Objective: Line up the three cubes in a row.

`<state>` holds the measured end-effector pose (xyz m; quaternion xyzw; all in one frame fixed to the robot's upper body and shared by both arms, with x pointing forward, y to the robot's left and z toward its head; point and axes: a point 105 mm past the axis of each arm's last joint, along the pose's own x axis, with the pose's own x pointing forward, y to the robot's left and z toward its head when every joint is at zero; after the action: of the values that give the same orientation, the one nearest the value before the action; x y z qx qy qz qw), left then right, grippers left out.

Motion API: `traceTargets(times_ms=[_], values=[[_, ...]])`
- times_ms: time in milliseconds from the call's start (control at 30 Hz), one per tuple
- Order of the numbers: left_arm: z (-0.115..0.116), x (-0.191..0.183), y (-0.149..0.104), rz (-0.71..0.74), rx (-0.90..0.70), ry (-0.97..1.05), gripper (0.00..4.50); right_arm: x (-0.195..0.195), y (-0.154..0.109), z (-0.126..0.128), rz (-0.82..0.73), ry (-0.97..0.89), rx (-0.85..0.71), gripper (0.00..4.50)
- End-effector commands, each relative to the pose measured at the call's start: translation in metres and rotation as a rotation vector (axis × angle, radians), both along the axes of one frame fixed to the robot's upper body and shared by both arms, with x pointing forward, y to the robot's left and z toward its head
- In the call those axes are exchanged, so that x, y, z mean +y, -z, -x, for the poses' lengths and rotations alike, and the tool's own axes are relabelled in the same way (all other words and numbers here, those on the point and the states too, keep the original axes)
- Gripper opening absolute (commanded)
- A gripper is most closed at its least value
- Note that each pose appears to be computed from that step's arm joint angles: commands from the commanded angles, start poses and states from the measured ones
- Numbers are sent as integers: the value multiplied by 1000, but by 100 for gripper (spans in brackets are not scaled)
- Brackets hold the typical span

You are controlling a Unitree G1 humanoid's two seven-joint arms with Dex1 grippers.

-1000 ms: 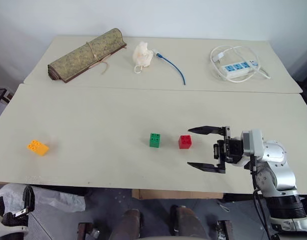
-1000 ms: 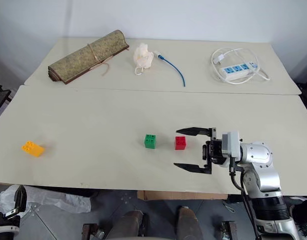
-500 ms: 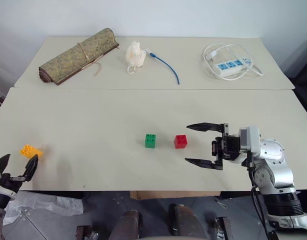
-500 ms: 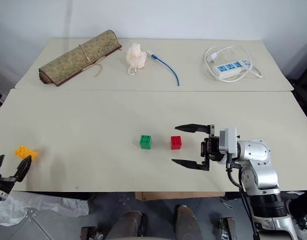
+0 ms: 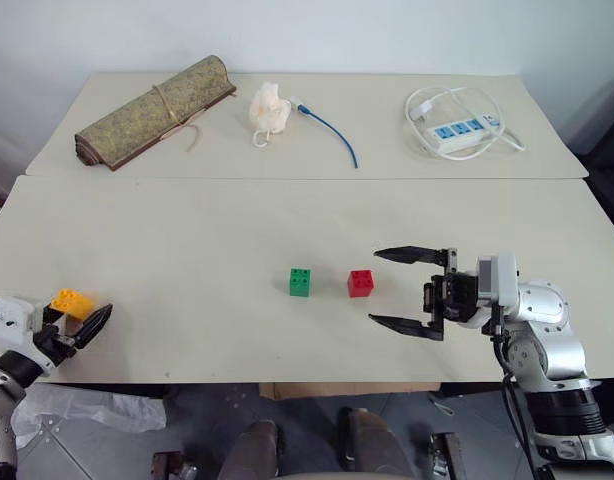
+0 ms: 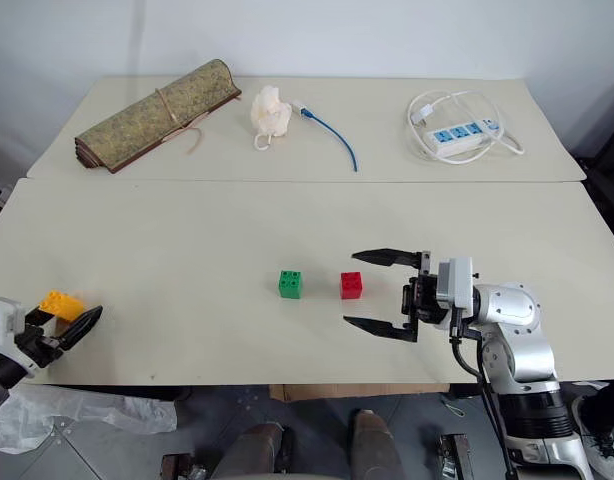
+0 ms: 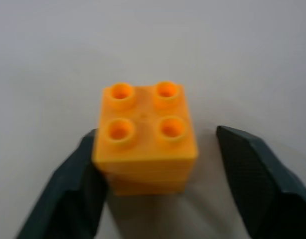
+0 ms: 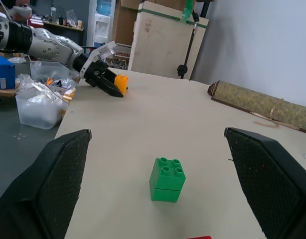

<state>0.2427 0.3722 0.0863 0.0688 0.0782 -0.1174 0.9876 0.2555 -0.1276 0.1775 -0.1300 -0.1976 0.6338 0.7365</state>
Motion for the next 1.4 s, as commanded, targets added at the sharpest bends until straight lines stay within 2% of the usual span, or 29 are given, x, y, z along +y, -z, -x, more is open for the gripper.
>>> traceTargets(times_ms=[33, 100, 200, 300, 400, 533, 767, 933, 1367, 1400], values=[[1, -11, -16, -20, -49, 73, 207, -6, -6, 3, -8, 25, -43, 450], [-2, -26, -27, -15, -73, 153, 152, -8, -5, 3, -6, 31, -42, 450], [-12, -71, -51, -30, -91, 424, 153, -15, -3, 0, 3, 58, -39, 450], [-23, -103, -64, -95, -75, 639, 153, -22, -2, -2, 18, 80, -35, 450], [-44, -130, -65, -184, -35, 857, 153, -35, 4, -2, 60, 104, -17, 450], [-72, -148, -56, -245, 15, 1017, 153, -47, 9, -4, 82, 154, -16, 450], [-94, -169, -44, -292, 74, 1185, 153, -56, 13, 1, 68, 226, -27, 450], [-99, -189, -40, -284, 74, 1265, 153, -58, 20, 12, 57, 258, -15, 450], [-108, -208, -28, -302, 104, 1291, 153, -65, 27, 20, 78, 267, 19, 450], [-108, -209, -27, -299, 111, 1297, 188, -65, 27, 21, 79, 266, 19, 450]])
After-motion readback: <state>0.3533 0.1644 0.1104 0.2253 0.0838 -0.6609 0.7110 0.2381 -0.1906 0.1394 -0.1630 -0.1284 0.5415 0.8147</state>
